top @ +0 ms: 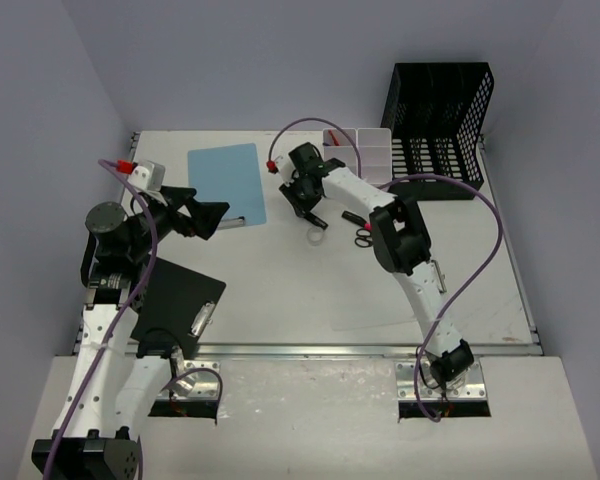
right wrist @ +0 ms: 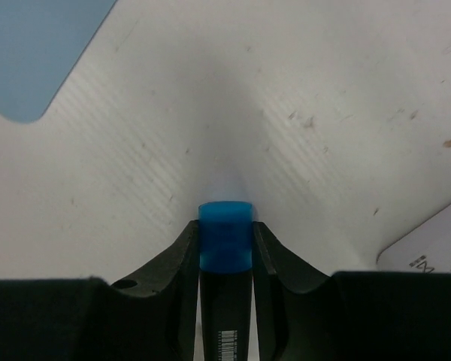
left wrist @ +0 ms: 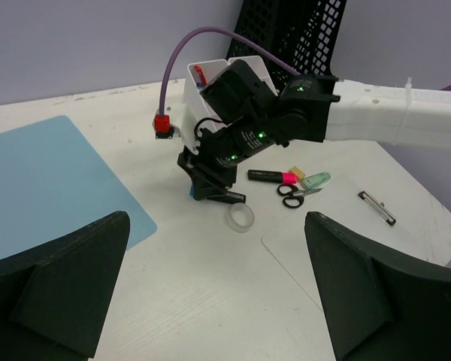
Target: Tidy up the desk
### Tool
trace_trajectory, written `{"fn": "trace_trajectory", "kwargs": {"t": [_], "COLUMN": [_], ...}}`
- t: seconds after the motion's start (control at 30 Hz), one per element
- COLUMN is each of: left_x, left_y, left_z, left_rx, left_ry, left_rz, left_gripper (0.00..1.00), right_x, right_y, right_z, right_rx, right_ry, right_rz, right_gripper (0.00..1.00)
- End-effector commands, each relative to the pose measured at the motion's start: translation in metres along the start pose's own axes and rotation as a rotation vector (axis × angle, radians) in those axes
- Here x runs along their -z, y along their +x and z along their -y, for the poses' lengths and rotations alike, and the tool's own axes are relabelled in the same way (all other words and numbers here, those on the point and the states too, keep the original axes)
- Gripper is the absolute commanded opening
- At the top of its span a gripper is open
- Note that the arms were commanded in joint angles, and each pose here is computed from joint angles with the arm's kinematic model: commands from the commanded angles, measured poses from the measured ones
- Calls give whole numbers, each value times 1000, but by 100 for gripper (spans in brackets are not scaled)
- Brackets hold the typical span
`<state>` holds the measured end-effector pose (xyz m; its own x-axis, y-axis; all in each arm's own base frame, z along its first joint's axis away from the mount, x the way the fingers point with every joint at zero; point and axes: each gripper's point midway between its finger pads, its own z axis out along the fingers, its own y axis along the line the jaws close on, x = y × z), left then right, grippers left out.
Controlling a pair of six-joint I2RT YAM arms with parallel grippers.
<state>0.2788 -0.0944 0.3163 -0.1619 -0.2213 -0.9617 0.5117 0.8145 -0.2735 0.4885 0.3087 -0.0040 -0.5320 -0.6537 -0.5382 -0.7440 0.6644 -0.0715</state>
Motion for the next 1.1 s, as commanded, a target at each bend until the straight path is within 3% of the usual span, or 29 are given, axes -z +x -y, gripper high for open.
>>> {"fn": "trace_trajectory", "kwargs": {"t": [0.0, 0.13, 0.3, 0.5, 0.63, 0.73, 0.87, 1.0, 1.07], "left_x": [3, 3, 3, 4, 6, 6, 6, 6, 6], "left_y": [-7, -6, -6, -5, -3, -3, -3, -3, -3], "left_z": [6, 8, 8, 9, 9, 10, 10, 10, 11], "left_rx": [6, 10, 12, 10, 6, 6, 11, 19, 24], "left_ry": [17, 20, 25, 25, 21, 24, 26, 26, 30], "left_rz": [25, 20, 20, 16, 12, 14, 13, 14, 21], "left_gripper": [100, 100, 100, 100, 100, 100, 100, 100, 100], "right_x": [35, 44, 46, 37, 37, 38, 47, 77, 103], "right_y": [22, 56, 73, 71, 76, 79, 71, 30, -10], "right_z": [-22, -30, -27, -23, -23, -24, -27, -35, -32], "right_rx": [76, 128, 198, 298, 336, 340, 321, 249, 194], "right_ry": [-96, -121, -96, -41, -21, -23, -34, -50, -6], "right_rz": [-136, -263, -329, -372, -403, -416, -394, -261, -113], "right_gripper": [16, 19, 33, 34, 39, 31, 1, 1, 1]}}
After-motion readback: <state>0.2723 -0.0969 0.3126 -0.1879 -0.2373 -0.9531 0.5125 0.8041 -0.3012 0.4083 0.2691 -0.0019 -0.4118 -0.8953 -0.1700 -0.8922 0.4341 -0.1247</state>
